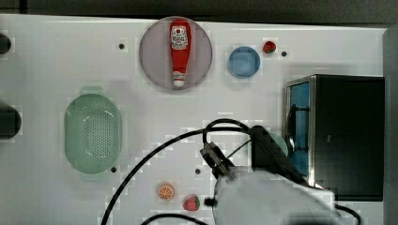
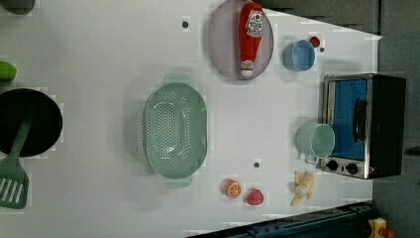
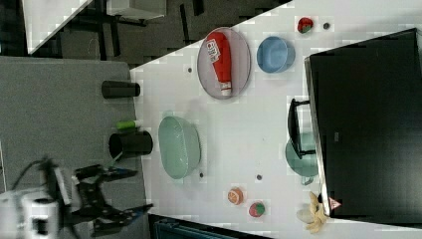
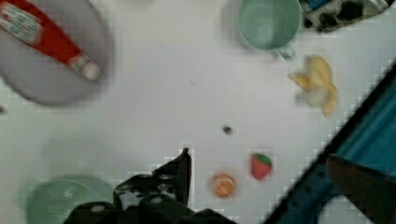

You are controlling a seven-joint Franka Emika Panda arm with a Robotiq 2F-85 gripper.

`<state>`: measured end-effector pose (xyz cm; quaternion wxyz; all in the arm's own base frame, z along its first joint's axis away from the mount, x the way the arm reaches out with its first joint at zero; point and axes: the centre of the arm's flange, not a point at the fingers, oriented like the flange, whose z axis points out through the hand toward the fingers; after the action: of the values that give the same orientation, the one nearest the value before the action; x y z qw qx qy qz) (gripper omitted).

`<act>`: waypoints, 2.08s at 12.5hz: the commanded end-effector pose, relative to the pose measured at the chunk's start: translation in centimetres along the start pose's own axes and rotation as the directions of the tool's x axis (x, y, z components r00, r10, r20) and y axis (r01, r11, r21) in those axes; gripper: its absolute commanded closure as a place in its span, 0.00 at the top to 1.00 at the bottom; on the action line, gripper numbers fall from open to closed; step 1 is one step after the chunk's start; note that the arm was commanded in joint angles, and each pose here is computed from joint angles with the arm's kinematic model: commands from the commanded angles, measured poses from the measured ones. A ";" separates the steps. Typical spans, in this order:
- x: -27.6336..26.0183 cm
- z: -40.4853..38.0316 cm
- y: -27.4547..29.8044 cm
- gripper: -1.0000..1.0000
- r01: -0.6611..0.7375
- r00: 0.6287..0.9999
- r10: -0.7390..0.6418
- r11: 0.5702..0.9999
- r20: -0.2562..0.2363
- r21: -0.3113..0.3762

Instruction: Drag strainer left to right.

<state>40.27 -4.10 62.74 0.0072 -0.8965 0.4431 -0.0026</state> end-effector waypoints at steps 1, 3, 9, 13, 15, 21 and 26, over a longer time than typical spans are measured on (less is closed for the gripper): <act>-3.8 1.8 -5.1 1.00 0.124 0.992 -0.124 0.992 0.020 -0.003; -7.3 3.8 -9.1 1.00 0.177 0.984 -0.177 0.984 0.011 -0.023; -18.7 14.0 -21.2 1.00 0.053 0.998 -0.054 0.998 -0.013 -0.039; -23.8 23.0 -26.0 1.00 -0.202 0.977 0.205 0.978 0.057 -0.047; -25.1 27.4 -27.2 1.00 -0.355 0.930 0.361 0.931 0.073 -0.080; -26.5 39.0 -28.6 1.00 -0.522 0.850 0.526 0.849 0.033 -0.081; -24.7 44.3 -28.2 1.00 -0.537 0.838 0.543 0.838 0.049 -0.100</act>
<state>46.54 33.82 17.94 -0.0238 -0.7626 0.6434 0.0625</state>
